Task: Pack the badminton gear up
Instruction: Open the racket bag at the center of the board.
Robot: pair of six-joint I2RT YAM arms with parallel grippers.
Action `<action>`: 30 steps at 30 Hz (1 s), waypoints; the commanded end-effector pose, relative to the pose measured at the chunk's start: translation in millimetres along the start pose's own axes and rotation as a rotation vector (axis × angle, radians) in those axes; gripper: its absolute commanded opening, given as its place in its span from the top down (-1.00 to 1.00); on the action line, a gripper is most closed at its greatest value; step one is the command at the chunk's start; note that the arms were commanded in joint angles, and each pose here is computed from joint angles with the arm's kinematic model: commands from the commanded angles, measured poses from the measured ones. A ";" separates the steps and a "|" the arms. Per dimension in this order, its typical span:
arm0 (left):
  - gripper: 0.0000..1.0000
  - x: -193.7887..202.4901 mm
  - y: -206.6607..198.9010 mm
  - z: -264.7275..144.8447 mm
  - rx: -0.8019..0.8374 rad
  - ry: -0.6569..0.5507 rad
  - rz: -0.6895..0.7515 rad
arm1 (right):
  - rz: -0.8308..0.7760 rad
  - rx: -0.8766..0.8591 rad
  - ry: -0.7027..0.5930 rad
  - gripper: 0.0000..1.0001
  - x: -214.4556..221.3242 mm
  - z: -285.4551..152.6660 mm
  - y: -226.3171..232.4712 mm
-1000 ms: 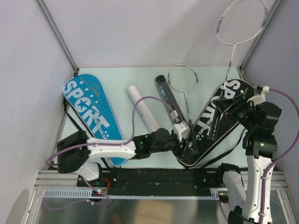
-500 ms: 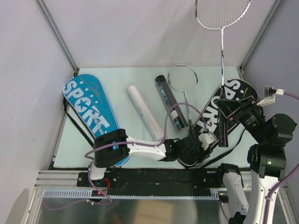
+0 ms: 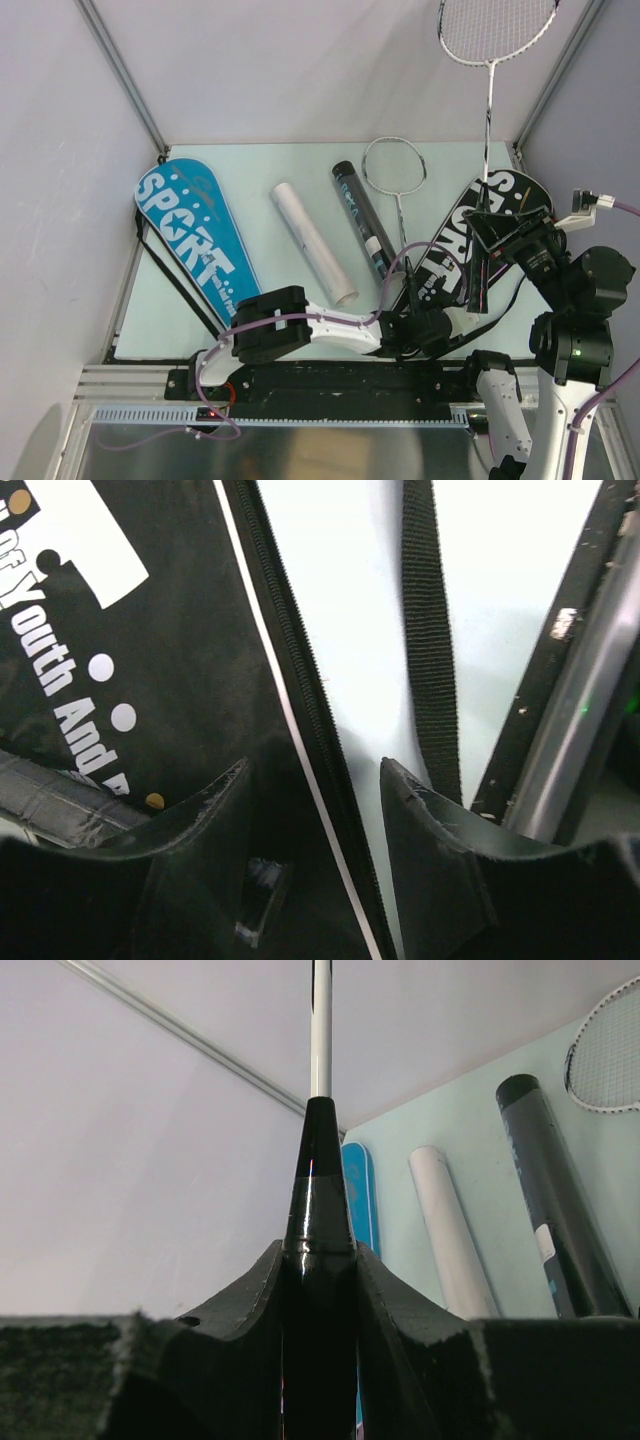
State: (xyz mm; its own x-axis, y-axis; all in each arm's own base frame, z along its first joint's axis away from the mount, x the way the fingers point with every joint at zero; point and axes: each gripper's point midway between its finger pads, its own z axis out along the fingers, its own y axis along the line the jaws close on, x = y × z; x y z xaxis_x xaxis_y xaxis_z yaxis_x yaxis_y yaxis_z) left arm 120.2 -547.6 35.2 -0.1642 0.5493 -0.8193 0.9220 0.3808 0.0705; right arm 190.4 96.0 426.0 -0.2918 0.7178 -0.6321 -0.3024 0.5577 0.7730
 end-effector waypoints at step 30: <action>1.00 -100.2 93.3 -54.6 0.118 -0.160 -0.449 | 0.088 0.761 0.005 1.00 52.6 -57.4 -167.6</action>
State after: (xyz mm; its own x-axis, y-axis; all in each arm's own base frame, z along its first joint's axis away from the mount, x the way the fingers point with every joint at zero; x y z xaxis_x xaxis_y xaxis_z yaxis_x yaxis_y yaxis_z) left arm 208.4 -514.5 108.8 -0.4750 0.3329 -0.8146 0.8148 0.5161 -0.2642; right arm 187.5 32.6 268.6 -0.3517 0.7641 -0.5408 0.3500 0.6431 0.6811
